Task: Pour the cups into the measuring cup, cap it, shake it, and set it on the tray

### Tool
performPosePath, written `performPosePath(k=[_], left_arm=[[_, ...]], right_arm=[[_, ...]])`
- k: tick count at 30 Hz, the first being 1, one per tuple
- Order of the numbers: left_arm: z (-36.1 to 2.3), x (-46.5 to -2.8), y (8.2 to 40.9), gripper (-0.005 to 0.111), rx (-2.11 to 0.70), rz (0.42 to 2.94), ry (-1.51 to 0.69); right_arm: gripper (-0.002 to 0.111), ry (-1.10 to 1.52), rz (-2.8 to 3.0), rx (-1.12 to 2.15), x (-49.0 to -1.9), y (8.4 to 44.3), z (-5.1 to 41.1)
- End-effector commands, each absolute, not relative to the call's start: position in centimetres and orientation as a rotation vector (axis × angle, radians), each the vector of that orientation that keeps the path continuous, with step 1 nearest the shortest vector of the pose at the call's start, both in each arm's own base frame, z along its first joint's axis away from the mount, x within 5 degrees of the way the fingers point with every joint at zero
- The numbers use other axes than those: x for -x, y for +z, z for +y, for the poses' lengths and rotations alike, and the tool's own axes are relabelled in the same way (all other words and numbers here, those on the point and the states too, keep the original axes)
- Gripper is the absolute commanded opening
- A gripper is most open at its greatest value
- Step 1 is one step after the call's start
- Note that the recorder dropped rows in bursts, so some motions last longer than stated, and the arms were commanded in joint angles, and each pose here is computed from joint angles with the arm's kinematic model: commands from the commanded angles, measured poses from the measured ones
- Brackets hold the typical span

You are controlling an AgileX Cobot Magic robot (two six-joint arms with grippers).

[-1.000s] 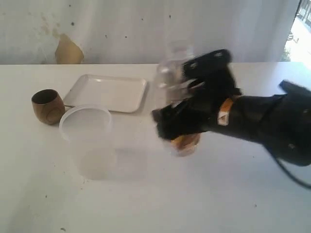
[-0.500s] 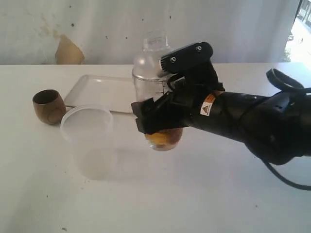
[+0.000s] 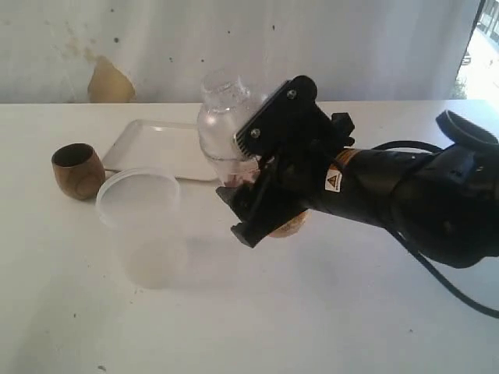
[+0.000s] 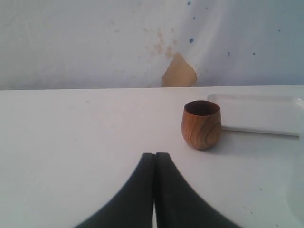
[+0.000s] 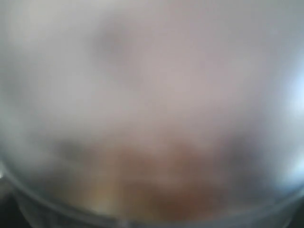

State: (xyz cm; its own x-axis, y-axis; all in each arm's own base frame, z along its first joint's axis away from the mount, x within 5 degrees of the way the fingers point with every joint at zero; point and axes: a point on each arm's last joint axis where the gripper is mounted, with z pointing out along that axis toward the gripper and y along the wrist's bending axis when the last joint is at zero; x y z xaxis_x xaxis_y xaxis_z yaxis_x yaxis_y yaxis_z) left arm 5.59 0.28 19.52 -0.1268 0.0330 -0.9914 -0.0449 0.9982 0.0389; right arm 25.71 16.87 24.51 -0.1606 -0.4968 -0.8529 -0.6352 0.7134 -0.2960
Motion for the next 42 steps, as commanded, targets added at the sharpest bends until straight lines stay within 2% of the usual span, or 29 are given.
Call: performPosePath(k=[1, 8, 19, 30, 34, 42], left_arm=[[0.3, -5.6, 19.5, 0.000, 0.011, 1.687, 0.063], [0.3, -5.6, 19.5, 0.000, 0.011, 1.687, 0.063], [0.3, -5.6, 19.5, 0.000, 0.011, 1.687, 0.063], [0.3, -5.6, 19.5, 0.000, 0.011, 1.687, 0.063], [0.3, -5.6, 19.5, 0.000, 0.011, 1.687, 0.063], [0.3, -5.6, 19.5, 0.000, 0.011, 1.687, 0.063]], right_arm=[[0.000, 0.100, 1.715, 0.934, -26.3, 24.9, 17.0], [0.000, -0.042, 1.660, 1.133, -28.6, 23.6, 18.3], [0.000, -0.129, 1.603, 1.212, -31.8, 27.7, 19.3], [0.000, -0.057, 1.962, 1.171, -33.7, 24.9, 18.5], [0.000, -0.169, 2.032, 1.120, -34.6, 25.6, 18.1], [0.000, -0.458, 1.857, 1.349, -33.6, 26.8, 20.1]])
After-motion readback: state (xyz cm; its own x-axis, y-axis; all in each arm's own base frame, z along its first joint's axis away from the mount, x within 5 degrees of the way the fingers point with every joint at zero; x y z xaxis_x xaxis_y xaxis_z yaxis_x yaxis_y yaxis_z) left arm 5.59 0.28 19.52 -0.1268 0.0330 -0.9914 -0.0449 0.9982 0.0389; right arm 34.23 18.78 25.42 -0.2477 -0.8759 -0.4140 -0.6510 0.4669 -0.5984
